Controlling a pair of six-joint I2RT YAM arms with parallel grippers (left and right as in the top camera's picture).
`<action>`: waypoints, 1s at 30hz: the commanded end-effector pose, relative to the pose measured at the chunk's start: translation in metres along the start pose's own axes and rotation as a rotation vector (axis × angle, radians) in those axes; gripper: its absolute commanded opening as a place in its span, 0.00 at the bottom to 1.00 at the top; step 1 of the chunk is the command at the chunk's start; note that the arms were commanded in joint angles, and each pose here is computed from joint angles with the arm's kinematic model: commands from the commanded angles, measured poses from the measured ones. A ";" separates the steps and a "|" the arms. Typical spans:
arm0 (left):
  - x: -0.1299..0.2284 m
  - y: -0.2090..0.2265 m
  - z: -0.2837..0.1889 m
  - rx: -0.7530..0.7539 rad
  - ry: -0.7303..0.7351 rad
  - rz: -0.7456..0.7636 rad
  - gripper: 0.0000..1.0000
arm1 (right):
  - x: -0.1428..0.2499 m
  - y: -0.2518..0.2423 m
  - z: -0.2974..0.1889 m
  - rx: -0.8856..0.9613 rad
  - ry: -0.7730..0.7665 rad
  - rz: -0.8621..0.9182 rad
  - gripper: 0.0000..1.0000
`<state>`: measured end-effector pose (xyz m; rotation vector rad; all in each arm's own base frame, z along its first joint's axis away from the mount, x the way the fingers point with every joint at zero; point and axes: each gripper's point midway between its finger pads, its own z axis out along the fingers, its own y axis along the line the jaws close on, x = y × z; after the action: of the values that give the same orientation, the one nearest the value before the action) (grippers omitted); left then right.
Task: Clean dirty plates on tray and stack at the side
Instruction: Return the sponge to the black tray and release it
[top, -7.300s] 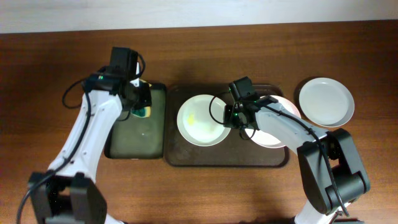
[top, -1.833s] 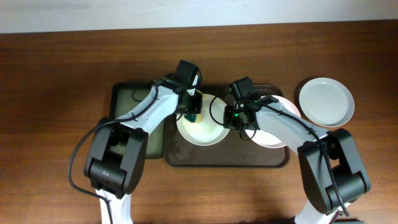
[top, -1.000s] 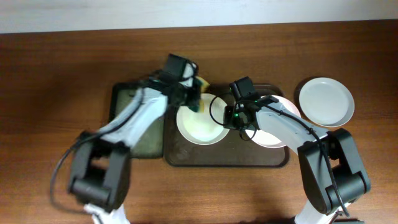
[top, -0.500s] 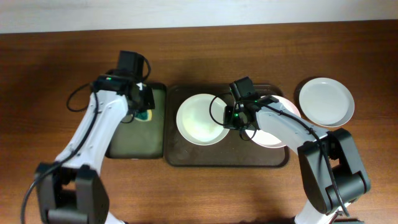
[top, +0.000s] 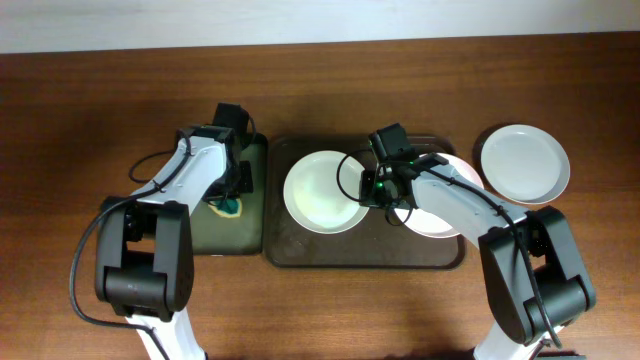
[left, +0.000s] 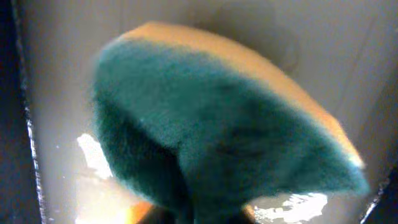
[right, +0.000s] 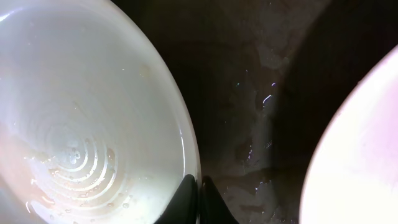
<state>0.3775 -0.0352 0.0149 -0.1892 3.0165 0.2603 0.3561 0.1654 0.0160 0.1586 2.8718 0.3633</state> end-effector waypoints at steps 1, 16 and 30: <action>-0.003 0.011 -0.001 -0.028 0.001 -0.010 0.67 | 0.006 0.002 0.004 0.000 0.018 -0.018 0.04; -0.034 0.021 -0.107 0.085 -0.156 -0.071 0.82 | 0.007 0.001 0.004 0.002 0.021 -0.018 0.08; -0.038 0.035 -0.177 0.139 -0.344 -0.113 1.00 | 0.009 -0.001 0.004 0.011 0.029 -0.017 0.23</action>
<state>0.3904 -0.0286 0.1935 -0.2580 2.6736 0.0812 0.3527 0.1648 0.0148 0.1452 2.8856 0.3547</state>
